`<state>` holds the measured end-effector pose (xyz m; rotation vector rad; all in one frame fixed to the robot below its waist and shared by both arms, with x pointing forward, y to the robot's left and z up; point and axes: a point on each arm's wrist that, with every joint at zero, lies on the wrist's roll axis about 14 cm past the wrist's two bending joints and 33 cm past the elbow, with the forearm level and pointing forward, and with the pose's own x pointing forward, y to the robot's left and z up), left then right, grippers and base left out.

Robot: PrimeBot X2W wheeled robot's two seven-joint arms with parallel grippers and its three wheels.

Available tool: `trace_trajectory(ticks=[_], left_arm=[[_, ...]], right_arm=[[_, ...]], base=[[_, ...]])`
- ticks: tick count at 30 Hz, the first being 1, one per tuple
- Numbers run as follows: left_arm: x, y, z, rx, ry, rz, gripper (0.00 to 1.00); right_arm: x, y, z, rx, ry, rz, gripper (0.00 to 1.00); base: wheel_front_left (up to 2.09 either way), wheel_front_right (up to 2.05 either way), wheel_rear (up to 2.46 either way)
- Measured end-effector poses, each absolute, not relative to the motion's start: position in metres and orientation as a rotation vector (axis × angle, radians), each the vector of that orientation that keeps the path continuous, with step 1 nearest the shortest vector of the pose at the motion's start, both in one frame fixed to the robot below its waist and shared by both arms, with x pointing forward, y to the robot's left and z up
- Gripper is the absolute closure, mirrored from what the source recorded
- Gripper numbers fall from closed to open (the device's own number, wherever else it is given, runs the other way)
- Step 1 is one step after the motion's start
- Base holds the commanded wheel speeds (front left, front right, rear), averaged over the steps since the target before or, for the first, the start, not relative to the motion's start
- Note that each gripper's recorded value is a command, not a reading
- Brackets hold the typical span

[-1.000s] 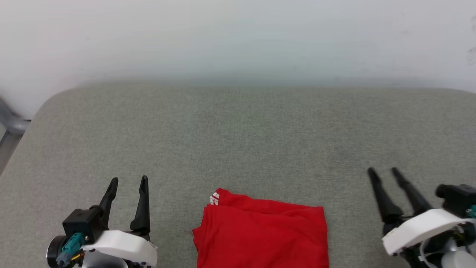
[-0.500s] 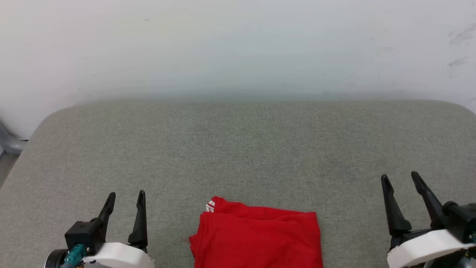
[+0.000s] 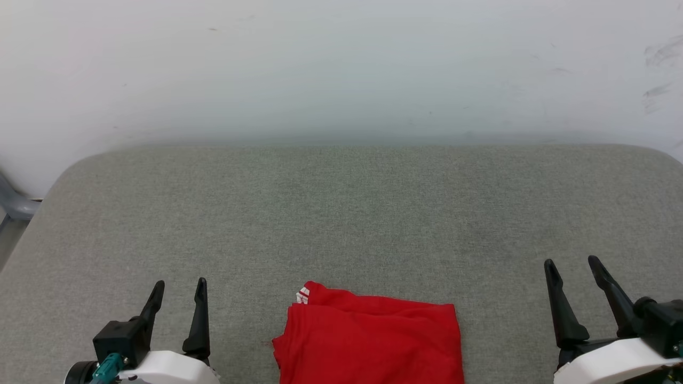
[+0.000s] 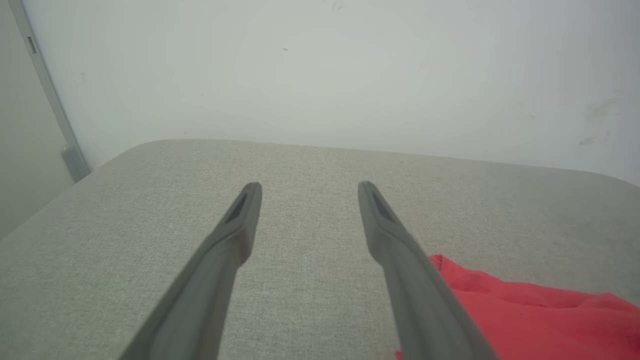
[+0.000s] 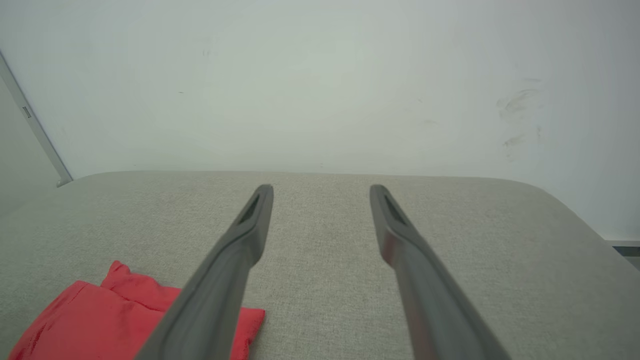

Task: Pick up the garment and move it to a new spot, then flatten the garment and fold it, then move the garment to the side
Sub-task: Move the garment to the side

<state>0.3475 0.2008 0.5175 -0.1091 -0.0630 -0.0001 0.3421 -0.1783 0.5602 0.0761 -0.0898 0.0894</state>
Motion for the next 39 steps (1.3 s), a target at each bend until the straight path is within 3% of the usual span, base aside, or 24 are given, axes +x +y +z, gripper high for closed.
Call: trace_trajectory(ticks=[5,14,20,35,36,38,39], left_arm=[[0.351,0.202,0.52,-0.115,-0.073,0.005,0.0],[0.356,0.2,0.523,-0.132,-0.088,0.013,0.0],[0.367,0.2,0.525,-0.15,-0.1,0.021,0.0],[0.383,0.212,0.502,-0.169,-0.048,0.073,0.0],[0.384,0.213,0.501,-0.17,-0.048,0.073,0.0],[0.384,0.212,0.499,-0.175,-0.044,0.075,0.0],[0.385,0.212,0.498,-0.174,-0.042,0.077,0.0]], right_arm=[[0.342,-0.187,0.552,0.139,-0.044,0.065,0.0],[0.326,-0.202,0.45,0.301,0.45,0.051,0.0],[0.315,-0.156,0.406,0.422,0.715,0.193,0.0],[0.319,-0.073,0.358,0.462,0.983,0.461,0.0],[0.32,-0.071,0.357,0.462,0.992,0.467,0.19],[0.321,-0.069,0.354,0.456,1.005,0.476,0.9],[0.322,-0.068,0.353,0.455,1.009,0.478,1.0]], base=[[0.0,0.0,0.0],[0.0,0.0,0.0],[0.0,0.0,0.0],[0.0,0.0,0.0],[0.0,0.0,0.0],[0.0,0.0,0.0],[0.0,0.0,0.0]])
